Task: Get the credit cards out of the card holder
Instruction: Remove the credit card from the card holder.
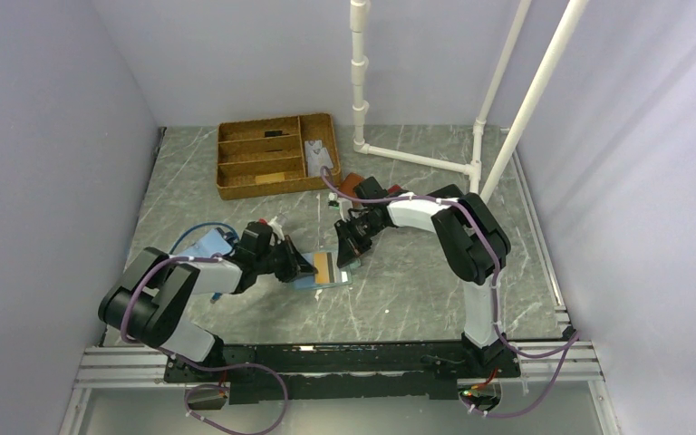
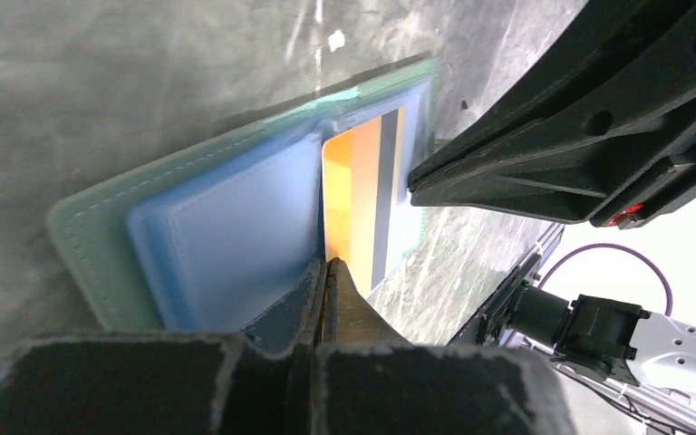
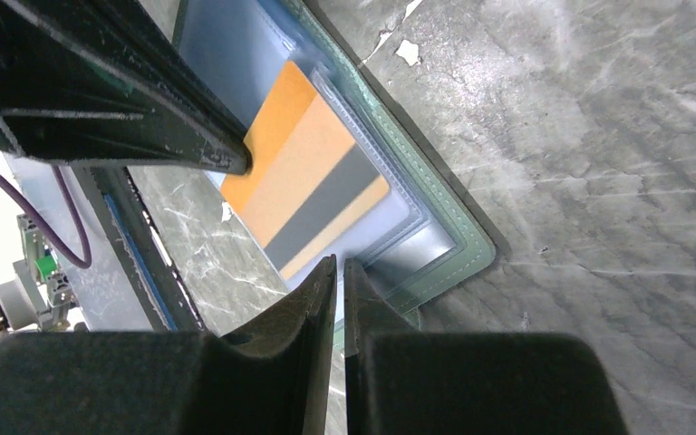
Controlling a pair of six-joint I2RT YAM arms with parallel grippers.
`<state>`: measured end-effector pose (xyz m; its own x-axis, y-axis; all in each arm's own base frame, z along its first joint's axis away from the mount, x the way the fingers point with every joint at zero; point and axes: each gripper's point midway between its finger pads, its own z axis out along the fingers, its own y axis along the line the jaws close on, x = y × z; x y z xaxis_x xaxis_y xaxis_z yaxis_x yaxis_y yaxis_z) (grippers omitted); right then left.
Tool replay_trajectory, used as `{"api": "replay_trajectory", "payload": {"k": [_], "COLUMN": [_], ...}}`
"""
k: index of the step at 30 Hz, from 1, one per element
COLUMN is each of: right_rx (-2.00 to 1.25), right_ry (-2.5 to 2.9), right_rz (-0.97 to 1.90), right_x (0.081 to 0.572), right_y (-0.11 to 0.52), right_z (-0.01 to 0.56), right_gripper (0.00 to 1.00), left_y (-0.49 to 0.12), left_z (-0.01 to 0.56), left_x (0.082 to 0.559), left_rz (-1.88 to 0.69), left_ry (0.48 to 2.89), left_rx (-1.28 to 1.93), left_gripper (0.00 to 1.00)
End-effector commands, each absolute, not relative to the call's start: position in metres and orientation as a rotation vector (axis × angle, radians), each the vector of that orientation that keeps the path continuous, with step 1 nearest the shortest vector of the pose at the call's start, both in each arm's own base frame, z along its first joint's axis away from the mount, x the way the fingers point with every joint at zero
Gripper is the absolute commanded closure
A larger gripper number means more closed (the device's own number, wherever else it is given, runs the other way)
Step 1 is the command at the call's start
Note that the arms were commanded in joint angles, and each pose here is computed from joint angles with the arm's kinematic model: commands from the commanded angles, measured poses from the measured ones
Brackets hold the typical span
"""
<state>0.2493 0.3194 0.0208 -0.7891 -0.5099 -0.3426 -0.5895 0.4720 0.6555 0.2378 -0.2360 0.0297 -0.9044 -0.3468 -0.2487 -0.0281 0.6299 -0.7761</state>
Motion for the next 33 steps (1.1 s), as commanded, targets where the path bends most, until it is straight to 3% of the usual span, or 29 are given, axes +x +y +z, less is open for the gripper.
{"api": "replay_trajectory", "payload": {"k": [1, 22, 33], "right_rx": [-0.991, -1.061, -1.264], "right_ry": [2.688, 2.620, 2.286], "right_rz": [1.095, 1.145, 1.284], "right_x": [0.249, 0.251, 0.247], "right_y": [0.307, 0.309, 0.320], "right_z": [-0.002, 0.010, 0.083], "right_gripper": [0.89, 0.87, 0.67], "left_y": [-0.229, -0.196, -0.194], "left_z": [0.032, 0.060, 0.104], "left_x": [0.237, 0.235, 0.235], "left_rz": [-1.198, -1.105, -1.089], "left_ry": [2.450, 2.459, 2.361], "left_rx": [-0.282, -0.235, -0.062], "left_gripper": [1.00, 1.00, 1.00]}}
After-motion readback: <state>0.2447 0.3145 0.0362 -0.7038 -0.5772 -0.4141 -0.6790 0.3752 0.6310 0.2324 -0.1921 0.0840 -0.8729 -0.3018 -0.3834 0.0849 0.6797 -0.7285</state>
